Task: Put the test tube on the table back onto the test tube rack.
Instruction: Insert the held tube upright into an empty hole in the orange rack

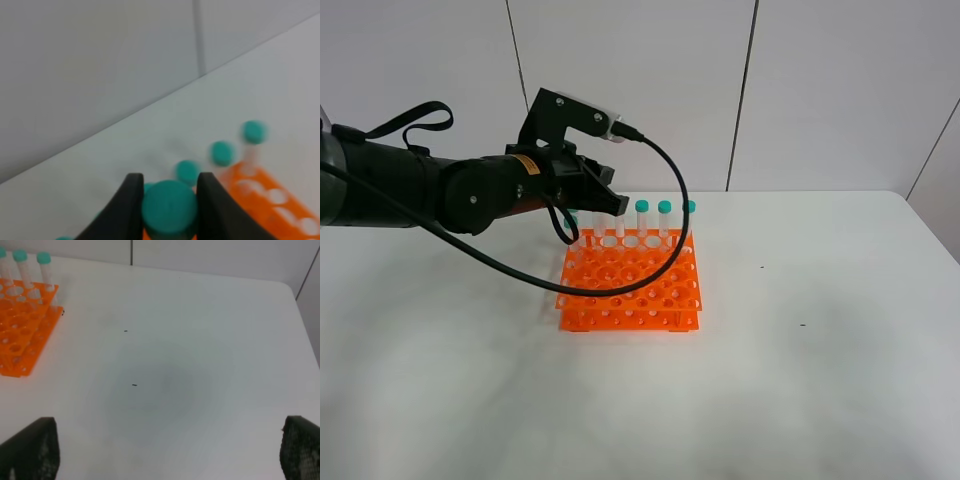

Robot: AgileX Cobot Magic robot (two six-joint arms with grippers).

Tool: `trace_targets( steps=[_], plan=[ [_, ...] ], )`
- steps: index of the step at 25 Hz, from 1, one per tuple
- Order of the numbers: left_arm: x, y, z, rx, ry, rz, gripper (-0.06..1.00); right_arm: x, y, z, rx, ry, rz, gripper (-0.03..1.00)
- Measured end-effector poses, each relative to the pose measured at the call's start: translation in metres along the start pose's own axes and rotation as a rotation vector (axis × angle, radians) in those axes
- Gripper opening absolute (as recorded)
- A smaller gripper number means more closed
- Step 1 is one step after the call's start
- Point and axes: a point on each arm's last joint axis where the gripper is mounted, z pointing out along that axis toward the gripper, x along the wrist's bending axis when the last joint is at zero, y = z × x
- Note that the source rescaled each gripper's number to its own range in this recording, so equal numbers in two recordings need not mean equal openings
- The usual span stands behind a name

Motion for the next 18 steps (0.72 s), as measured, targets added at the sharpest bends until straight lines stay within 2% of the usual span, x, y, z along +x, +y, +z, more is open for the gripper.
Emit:
trace_targets(
  steps=[4, 7, 12, 18],
  plan=[
    [0.011, -0.005, 0.003, 0.009, 0.028, -0.003, 0.0, 0.0, 0.0, 0.0, 0.0, 0.0, 0.0, 0.98],
    [0.011, -0.009, 0.007, -0.001, 0.031, -0.006, 0.0, 0.0, 0.0, 0.0, 0.0, 0.0, 0.0, 0.98],
    [0.007, -0.029, 0.021, 0.043, 0.024, -0.024, 0.0, 0.0, 0.0, 0.0, 0.0, 0.0, 0.0, 0.98],
    [0.006, -0.033, 0.027, 0.008, 0.026, -0.004, 0.0, 0.0, 0.0, 0.0, 0.0, 0.0, 0.0, 0.98]
  ],
)
